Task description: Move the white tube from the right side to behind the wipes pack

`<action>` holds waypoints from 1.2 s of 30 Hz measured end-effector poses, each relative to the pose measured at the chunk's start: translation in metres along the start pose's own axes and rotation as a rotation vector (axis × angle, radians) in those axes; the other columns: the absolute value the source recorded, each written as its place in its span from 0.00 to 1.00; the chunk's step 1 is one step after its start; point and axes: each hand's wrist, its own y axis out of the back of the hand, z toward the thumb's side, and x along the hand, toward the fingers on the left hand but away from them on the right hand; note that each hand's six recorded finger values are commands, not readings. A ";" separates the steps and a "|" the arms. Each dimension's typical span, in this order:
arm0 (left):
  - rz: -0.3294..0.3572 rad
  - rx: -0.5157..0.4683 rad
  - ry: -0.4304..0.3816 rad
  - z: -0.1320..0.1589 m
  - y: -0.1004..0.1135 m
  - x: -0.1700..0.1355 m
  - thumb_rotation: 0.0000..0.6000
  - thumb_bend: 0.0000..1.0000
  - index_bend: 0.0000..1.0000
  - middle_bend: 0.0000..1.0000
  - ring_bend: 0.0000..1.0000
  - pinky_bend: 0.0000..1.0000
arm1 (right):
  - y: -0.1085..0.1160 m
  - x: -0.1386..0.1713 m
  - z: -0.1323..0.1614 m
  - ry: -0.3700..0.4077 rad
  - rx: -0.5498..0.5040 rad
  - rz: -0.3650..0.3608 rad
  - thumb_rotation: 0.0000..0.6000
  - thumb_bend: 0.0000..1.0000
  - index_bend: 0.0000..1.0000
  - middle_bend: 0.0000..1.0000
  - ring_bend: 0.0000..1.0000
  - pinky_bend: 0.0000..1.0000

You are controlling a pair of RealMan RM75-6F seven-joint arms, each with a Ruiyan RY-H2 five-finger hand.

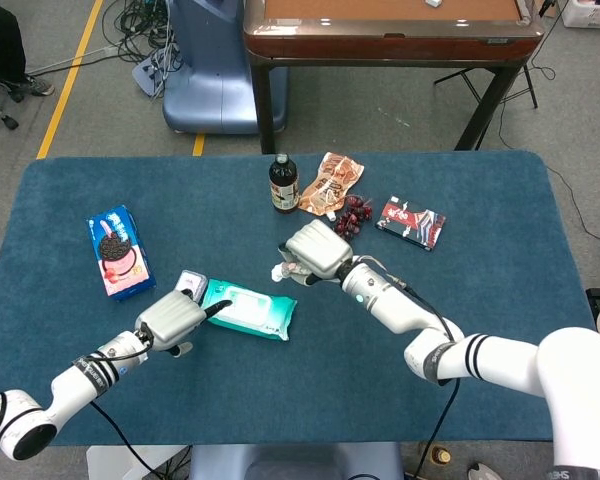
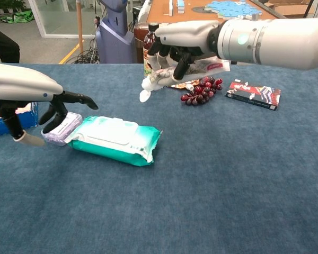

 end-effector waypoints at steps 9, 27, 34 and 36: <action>0.024 -0.026 0.043 -0.012 0.005 -0.016 1.00 0.25 0.05 0.58 0.52 0.27 | -0.030 -0.014 0.002 -0.014 -0.002 -0.022 1.00 0.72 0.98 0.77 0.79 0.72; 0.038 -0.061 0.076 -0.022 0.003 -0.028 1.00 0.25 0.05 0.58 0.52 0.27 | -0.054 -0.027 -0.008 -0.074 0.008 -0.012 1.00 0.43 0.22 0.37 0.48 0.54; 0.039 -0.066 0.078 -0.023 0.002 -0.027 1.00 0.25 0.05 0.58 0.52 0.27 | -0.048 -0.026 -0.011 -0.090 -0.005 0.003 1.00 0.32 0.00 0.17 0.37 0.48; 0.042 -0.068 0.077 -0.023 0.003 -0.027 1.00 0.25 0.05 0.58 0.52 0.27 | -0.043 -0.025 -0.010 -0.089 0.001 0.000 1.00 0.32 0.00 0.16 0.36 0.48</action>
